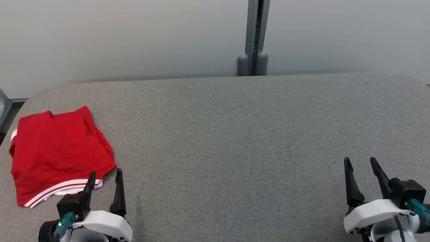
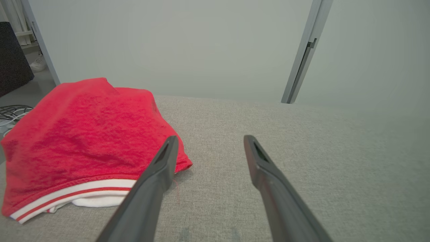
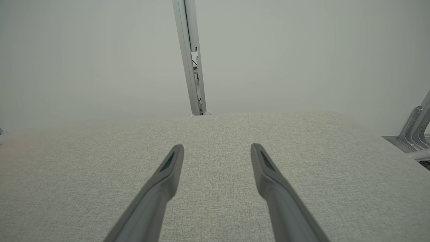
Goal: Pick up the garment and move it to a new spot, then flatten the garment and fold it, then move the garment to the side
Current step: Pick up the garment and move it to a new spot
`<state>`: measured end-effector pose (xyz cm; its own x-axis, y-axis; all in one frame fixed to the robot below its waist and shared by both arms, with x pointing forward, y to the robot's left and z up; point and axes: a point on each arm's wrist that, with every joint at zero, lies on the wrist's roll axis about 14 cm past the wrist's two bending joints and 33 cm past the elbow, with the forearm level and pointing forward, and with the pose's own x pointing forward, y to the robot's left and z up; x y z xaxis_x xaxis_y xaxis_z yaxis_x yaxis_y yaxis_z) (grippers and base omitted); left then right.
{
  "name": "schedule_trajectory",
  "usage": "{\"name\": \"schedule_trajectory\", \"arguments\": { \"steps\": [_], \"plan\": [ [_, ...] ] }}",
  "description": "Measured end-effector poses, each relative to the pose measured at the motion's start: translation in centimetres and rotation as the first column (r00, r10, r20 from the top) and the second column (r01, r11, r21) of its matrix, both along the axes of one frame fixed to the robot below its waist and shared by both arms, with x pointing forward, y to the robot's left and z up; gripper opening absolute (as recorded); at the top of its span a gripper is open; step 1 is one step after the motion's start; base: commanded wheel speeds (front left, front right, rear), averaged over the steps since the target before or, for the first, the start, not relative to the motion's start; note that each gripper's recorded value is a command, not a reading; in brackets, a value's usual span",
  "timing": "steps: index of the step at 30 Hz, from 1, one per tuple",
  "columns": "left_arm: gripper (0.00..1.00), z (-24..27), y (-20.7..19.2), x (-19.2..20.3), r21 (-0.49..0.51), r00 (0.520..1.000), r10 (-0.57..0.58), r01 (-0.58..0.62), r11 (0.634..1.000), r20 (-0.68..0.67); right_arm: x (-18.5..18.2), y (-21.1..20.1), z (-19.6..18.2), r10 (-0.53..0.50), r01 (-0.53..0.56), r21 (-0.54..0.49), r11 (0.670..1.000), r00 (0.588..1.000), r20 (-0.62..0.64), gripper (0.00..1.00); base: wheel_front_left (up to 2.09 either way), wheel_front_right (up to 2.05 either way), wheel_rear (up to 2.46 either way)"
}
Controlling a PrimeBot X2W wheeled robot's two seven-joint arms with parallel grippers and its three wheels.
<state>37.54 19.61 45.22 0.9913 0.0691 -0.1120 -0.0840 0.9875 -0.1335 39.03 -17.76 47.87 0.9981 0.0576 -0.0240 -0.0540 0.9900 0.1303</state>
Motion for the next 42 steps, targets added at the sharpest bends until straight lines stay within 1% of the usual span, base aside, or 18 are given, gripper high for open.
{"name": "schedule_trajectory", "arguments": {
  "steps": [5, 8, 11, 16, 20, 25, 26, 30, 33, 35, 37, 40, 42],
  "plan": [
    [1.00, -0.3, 0.3, -0.3, 0.033, 1.000, 0.000, 0.000, 0.999, -0.005, 0.2, 0.5, -0.3, 0.019, -0.019, -0.035, 0.999, 1.000, -0.004, 1.00, 0.00, 0.00, 0.00],
    [1.00, -0.3, 0.9, -0.6, 0.051, 1.000, 0.016, -0.016, 0.999, -0.005, 0.5, 1.4, -0.4, 0.049, -0.049, -0.047, 0.998, 0.999, -0.003, 1.00, 0.00, 0.00, 0.00],
    [1.00, -0.4, 1.9, -1.1, 0.061, 0.999, 0.049, -0.048, 0.997, -0.005, 0.9, 3.1, -0.7, 0.097, -0.098, -0.054, 0.994, 0.995, -0.009, 1.00, 0.00, 0.00, 0.00],
    [1.00, -0.2, 4.5, -2.2, 0.067, 0.992, 0.127, -0.127, 0.990, -0.001, 1.9, 6.8, -1.1, 0.198, -0.198, -0.034, 0.980, 0.980, -0.017, 1.00, 0.00, 0.00, 0.00],
    [1.00, -0.3, 7.1, -3.8, 0.071, 0.977, 0.212, -0.211, 0.975, -0.008, 2.8, 10.3, -1.1, 0.291, -0.291, -0.024, 0.956, 0.957, -0.013, 1.00, 0.00, 0.00, 0.00],
    [1.00, -0.6, 10.4, -6.1, 0.070, 0.947, 0.321, -0.319, 0.945, -0.021, 3.3, 14.5, -1.4, 0.402, -0.402, -0.018, 0.915, 0.915, -0.017, 1.00, 0.00, 0.00, 0.00],
    [1.00, -0.6, 10.4, -6.1, 0.070, 0.947, 0.321, -0.319, 0.945, -0.021, 3.3, 14.5, -1.4, 0.402, -0.402, -0.018, 0.915, 0.915, -0.017, 1.00, 0.00, 0.00, 0.00],
    [1.00, -1.0, 12.5, -8.0, 0.068, 0.918, 0.395, -0.392, 0.917, -0.037, 3.6, 17.1, -1.8, 0.465, -0.465, -0.007, 0.885, 0.885, -0.023, 1.00, 0.00, 0.00, 0.00],
    [1.00, -1.6, 13.1, -8.6, 0.049, 0.909, 0.414, -0.411, 0.910, -0.057, 3.6, 18.3, -2.4, 0.496, -0.496, 0.002, 0.868, 0.867, -0.036, 1.00, 0.00, 0.00, 0.00],
    [1.00, -2.3, 13.3, -8.6, 0.040, 0.903, 0.422, -0.420, 0.907, -0.078, 3.9, 18.6, -2.7, 0.508, -0.509, 0.000, 0.861, 0.860, -0.042, 1.00, 0.00, 0.00, 0.00],
    [1.00, -2.1, 13.7, -7.8, 0.031, 0.903, 0.424, -0.423, 0.906, -0.074, 4.3, 18.7, -2.9, 0.516, -0.516, -0.001, 0.856, 0.856, -0.042, 1.00, 0.00, 0.00, 0.00],
    [1.00, -1.6, 13.8, -5.6, 0.011, 0.914, 0.403, -0.403, 0.915, -0.057, 5.0, 18.4, -3.1, 0.516, -0.517, -0.005, 0.856, 0.855, -0.042, 1.00, 0.00, 0.00, 0.00],
    [1.00, -1.3, 13.9, -3.8, 0.015, 0.925, 0.376, -0.376, 0.926, -0.049, 5.5, 17.7, -3.6, 0.512, -0.513, -0.017, 0.858, 0.857, -0.048, 1.00, 0.00, 0.00, 0.00]
  ]
}}
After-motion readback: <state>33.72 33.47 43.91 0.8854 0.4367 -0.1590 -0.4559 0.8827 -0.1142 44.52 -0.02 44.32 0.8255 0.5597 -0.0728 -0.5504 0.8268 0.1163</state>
